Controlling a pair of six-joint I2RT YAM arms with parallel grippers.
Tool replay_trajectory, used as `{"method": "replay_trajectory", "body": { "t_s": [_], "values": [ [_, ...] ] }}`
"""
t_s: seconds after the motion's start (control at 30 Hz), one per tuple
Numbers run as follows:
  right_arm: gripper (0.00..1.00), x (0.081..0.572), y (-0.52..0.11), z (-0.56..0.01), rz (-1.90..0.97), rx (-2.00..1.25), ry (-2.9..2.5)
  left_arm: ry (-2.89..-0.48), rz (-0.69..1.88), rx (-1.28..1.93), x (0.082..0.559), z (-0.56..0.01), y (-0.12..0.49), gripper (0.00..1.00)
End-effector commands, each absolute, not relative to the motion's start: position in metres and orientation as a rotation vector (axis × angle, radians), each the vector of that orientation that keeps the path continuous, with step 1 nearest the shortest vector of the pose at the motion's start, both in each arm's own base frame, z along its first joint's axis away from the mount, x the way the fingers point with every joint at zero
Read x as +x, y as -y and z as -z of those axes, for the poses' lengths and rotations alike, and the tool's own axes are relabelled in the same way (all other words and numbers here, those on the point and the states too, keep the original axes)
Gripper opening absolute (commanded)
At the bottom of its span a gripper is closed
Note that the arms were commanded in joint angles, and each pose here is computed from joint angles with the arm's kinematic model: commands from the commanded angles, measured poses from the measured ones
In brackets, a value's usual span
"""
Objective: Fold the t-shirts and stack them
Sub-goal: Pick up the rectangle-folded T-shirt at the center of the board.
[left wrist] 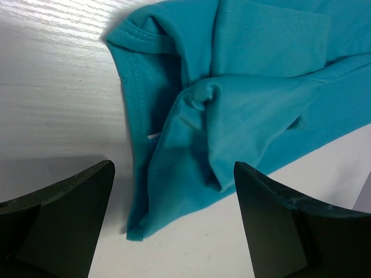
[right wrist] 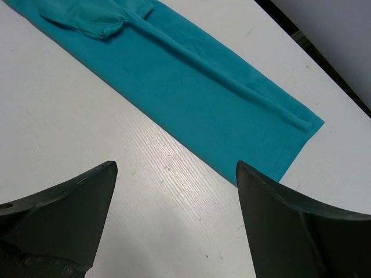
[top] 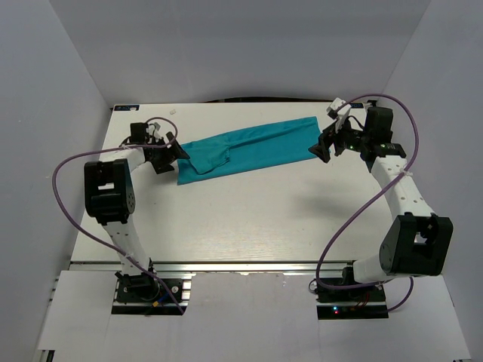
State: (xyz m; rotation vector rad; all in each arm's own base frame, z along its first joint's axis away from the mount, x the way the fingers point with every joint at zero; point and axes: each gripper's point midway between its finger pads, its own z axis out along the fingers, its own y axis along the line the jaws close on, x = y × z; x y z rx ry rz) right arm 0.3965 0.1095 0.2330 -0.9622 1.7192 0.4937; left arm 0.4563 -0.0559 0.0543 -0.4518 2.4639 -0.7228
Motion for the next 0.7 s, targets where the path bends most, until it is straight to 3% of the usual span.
{"method": "replay_trajectory", "body": {
  "t_s": [0.0,0.53,0.67],
  "values": [
    [0.89,0.393,-0.11,-0.241,-0.504,-0.954,-1.701,-2.419,0.767,-0.41,0.471,-0.063,0.06,0.94],
    [0.89,0.395,-0.107,-0.233,-0.499,-0.938,-1.714,-2.489,0.809,-0.442,0.473,-0.032,0.072,0.84],
    [0.89,0.395,-0.107,-0.232,-0.504,-0.925,-1.715,-2.531,0.768,-0.457,0.468,-0.021,0.072,0.75]
  ]
}}
